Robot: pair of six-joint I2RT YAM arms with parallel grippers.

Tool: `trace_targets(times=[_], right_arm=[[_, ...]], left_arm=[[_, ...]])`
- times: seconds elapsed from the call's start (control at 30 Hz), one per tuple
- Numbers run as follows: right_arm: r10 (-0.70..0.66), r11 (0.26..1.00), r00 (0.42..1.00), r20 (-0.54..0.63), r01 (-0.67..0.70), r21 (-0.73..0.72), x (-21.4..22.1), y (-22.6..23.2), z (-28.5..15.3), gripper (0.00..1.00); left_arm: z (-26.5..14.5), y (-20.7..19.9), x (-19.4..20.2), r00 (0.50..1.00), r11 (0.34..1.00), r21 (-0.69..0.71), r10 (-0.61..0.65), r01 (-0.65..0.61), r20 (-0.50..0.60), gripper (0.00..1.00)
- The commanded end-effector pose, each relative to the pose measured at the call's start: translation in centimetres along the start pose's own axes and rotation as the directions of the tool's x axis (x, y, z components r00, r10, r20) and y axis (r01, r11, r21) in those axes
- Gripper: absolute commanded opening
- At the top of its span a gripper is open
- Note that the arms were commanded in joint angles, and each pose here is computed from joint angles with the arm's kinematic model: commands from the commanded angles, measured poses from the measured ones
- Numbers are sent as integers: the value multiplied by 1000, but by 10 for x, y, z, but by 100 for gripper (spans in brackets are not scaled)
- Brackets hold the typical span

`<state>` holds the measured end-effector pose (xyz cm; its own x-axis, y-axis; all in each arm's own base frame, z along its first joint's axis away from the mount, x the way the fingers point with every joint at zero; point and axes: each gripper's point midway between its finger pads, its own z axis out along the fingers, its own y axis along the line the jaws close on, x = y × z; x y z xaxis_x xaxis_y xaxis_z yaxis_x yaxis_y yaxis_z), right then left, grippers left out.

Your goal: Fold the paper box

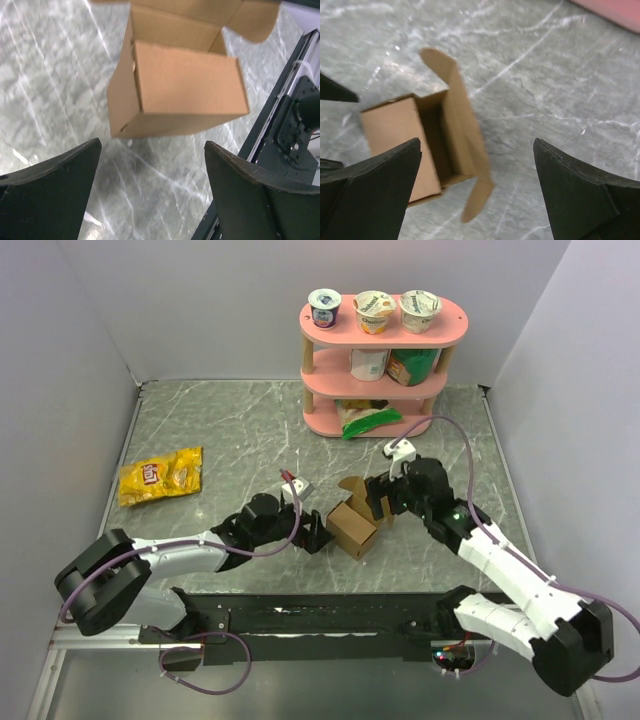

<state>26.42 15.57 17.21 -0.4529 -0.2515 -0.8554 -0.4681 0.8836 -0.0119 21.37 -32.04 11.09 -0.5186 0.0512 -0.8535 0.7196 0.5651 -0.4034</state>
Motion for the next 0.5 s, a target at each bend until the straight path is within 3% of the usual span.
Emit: trace_targets(times=[0.0, 0.07, 0.13, 0.2, 0.23, 0.3, 0.33, 0.47], right_arm=[[-30, 980, 999, -14, 27, -195, -14, 15, 3, 98], [-51, 965, 998, -43, 38, -261, -10, 25, 5, 90], [-49, 954, 996, -72, 26, -299, -8, 31, 10, 71], [-46, 939, 994, -102, 8, -343, -2, 39, 13, 60], [-36, 938, 993, -112, -6, -348, -1, 41, 14, 49], [-27, 934, 992, -121, -18, -357, 1, 46, 15, 37], [-27, 935, 992, -124, -19, -353, 2, 47, 16, 18], [-50, 937, 992, -119, 6, -349, 5, 59, 14, 15]], left_arm=[[-1, -4, 4, 997, 997, 20, -76, 76, 3, 89], [1, -6, 12, 995, 995, 32, -98, 98, -17, 84], [4, -10, 14, 992, 991, 50, -126, 127, -24, 79], [10, -13, 24, 987, 986, 56, -152, 155, -58, 75], [14, -16, 21, 985, 984, 61, -163, 167, -57, 70], [21, -19, 26, 976, 976, 58, -205, 209, -73, 67], [25, -23, 22, 974, 973, 64, -217, 221, -66, 65], [37, -28, 17, 957, 958, 35, -284, 286, -54, 59]])
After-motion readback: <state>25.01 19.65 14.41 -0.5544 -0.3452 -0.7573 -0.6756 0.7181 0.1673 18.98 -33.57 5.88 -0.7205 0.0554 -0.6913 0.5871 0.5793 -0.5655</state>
